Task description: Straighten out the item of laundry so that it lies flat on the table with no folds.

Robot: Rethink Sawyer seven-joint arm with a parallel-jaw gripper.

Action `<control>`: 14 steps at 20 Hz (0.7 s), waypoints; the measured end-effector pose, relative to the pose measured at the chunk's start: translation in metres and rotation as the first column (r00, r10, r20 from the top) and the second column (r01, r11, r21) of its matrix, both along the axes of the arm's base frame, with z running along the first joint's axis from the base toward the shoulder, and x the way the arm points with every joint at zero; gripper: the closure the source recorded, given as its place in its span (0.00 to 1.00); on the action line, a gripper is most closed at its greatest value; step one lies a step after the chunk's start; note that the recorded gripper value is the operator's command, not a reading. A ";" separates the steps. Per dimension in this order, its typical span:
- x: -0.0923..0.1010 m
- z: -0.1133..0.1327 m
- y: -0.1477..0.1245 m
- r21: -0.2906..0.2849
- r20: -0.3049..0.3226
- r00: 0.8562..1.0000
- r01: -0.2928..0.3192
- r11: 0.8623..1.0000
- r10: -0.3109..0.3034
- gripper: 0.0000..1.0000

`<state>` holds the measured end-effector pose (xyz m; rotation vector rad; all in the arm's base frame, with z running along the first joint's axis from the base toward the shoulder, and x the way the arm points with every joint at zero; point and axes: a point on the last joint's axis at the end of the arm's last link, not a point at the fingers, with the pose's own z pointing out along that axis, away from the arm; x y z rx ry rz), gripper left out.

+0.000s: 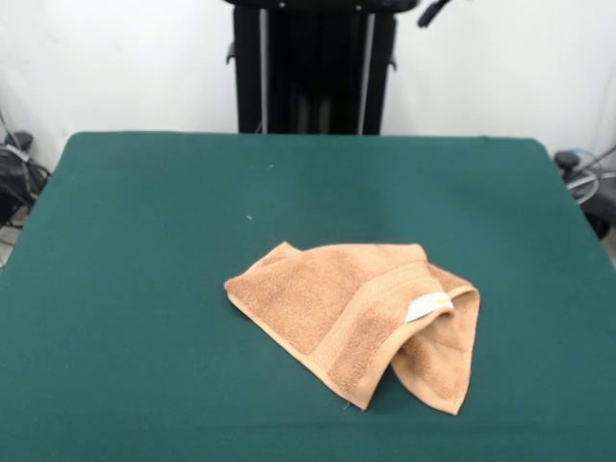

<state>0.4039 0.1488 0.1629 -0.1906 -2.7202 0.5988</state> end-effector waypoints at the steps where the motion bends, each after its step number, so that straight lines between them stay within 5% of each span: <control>1: -0.001 -0.002 0.000 -0.004 -0.004 1.000 -0.001 1.000 0.001 0.00; 14: -0.016 -0.044 -0.006 -0.081 -0.090 0.996 -0.033 0.996 0.025 0.00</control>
